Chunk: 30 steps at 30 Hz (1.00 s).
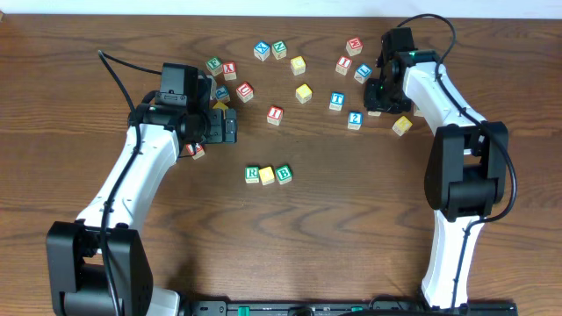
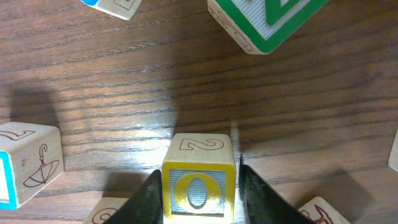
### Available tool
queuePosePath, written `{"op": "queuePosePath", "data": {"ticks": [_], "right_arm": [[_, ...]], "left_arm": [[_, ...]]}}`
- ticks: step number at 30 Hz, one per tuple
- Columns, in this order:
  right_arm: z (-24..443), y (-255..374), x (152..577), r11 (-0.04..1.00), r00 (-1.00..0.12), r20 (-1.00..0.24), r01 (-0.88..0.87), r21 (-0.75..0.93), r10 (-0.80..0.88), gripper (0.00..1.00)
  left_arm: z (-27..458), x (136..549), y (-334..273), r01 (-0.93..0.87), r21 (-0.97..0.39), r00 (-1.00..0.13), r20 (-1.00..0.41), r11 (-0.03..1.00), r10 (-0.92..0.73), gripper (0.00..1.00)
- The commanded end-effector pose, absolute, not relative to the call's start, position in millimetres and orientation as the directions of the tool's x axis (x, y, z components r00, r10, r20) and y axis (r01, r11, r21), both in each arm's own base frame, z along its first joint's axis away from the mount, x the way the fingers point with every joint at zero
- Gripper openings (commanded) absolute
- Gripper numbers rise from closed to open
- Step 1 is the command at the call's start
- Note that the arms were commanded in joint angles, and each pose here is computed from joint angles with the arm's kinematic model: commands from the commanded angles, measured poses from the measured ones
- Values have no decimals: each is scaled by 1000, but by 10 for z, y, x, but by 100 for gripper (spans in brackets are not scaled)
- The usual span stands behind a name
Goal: Spell out ROBOT
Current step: 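Lift the yellow O block with the right gripper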
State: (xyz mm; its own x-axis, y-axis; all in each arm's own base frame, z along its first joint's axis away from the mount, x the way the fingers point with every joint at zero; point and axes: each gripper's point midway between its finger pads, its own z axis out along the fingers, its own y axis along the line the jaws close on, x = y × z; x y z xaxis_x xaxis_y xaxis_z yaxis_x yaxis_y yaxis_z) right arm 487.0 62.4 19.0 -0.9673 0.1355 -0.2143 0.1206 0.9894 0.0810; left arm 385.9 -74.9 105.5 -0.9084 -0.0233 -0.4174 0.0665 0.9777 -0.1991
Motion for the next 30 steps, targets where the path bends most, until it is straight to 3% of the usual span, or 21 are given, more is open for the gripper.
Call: {"op": "queuePosePath", "data": {"ticks": [1, 22, 30], "right_arm": [[197, 667, 4862, 991, -967, -220, 115, 69, 127, 29], [229, 675, 4879, 991, -965, -229, 113, 75, 128, 23], [623, 683, 4943, 990, -943, -308, 103, 93, 127, 27]], "left_arm": [[1029, 3831, -767, 85, -202, -912, -410, 976, -5, 98], [1029, 3831, -767, 85, -203, -912, -410, 976, -5, 98], [1029, 3831, -767, 85, -202, -912, -410, 976, -5, 98]]}}
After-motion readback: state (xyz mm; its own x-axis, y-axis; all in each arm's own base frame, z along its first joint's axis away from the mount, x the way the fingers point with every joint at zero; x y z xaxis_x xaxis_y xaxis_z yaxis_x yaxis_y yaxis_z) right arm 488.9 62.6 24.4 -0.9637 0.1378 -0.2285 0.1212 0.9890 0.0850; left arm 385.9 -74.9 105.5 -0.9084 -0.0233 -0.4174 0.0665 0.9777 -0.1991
